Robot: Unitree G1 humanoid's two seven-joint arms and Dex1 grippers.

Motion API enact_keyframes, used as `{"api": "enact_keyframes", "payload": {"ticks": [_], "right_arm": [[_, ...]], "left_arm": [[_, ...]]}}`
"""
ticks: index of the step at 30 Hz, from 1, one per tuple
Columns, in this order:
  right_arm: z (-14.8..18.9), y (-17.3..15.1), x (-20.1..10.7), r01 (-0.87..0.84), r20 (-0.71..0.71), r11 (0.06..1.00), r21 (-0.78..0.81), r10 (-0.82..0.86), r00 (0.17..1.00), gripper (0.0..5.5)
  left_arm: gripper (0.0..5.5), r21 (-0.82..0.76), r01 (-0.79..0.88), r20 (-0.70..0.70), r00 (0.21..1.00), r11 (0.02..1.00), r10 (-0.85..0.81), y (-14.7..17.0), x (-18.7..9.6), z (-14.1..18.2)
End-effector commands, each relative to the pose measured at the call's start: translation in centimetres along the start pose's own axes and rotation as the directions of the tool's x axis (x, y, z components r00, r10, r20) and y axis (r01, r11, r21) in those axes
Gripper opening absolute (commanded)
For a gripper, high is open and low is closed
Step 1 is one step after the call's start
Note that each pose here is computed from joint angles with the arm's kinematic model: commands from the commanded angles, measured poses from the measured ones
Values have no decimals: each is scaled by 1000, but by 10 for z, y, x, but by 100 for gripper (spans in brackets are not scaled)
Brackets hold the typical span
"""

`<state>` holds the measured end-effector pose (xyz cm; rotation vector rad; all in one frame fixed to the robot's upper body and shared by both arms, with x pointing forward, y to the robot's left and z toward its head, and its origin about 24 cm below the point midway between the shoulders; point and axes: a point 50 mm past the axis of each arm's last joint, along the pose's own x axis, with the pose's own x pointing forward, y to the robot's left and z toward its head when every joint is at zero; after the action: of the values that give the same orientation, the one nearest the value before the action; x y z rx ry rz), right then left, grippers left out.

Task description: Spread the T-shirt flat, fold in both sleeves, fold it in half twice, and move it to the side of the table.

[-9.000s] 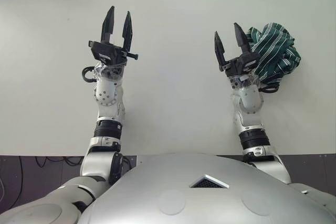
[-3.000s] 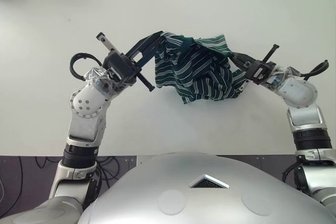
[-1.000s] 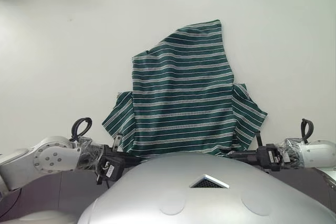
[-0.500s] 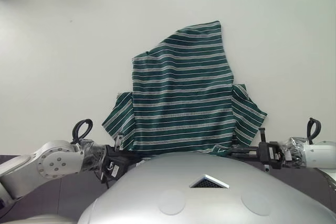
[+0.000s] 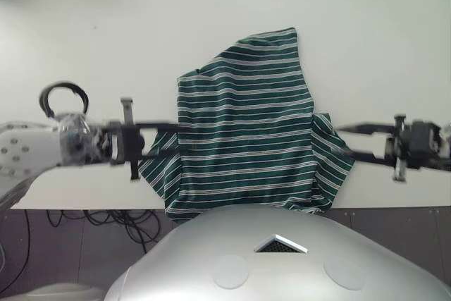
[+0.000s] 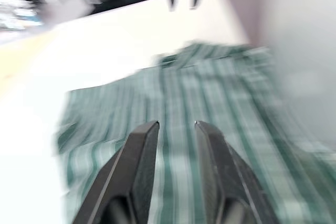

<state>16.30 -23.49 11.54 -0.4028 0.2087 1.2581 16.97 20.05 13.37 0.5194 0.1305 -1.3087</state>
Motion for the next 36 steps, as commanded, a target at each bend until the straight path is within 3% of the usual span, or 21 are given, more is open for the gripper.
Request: {"api": "enact_keyframes", "payload": {"ticks": [1,5,9,16,21,23,25,27,29,32,36], "right_arm": [[-14,-40,67,168,-23,969,-181,-175,984,168],[-30,-60,115,195,-130,950,-244,-232,964,168],[-65,-84,140,238,-307,938,-253,-311,900,168],[-88,-123,146,358,-428,860,-364,-496,756,168],[-72,-141,148,466,-304,807,-363,-576,759,168],[-69,-142,145,490,-261,797,-353,-586,767,168],[-63,-140,135,526,-178,776,-349,-606,775,168],[-55,-135,124,554,-95,756,-350,-616,782,168],[-47,-128,113,580,-23,741,-337,-623,782,168],[-36,-107,87,619,33,741,-260,-634,773,168],[-21,-90,53,666,55,711,-224,-673,737,168]], "left_arm": [[120,-62,-191,-200,964,980,175,41,43,-48],[120,-44,-166,-391,910,985,136,59,73,-92],[120,-42,-179,-509,850,983,133,75,91,-126],[120,27,-308,-520,808,951,276,113,96,-130],[120,112,-543,-276,788,832,551,151,93,-99],[120,135,-620,-161,756,773,635,163,83,-85],[120,168,-691,15,715,703,699,169,57,-63],[120,182,-712,114,701,679,704,158,32,-50],[120,145,-687,109,726,712,679,133,12,-51],[120,-44,-571,-3,821,820,571,68,-9,-68],[120,-313,-525,-195,851,792,487,4,-31,-88]]}}
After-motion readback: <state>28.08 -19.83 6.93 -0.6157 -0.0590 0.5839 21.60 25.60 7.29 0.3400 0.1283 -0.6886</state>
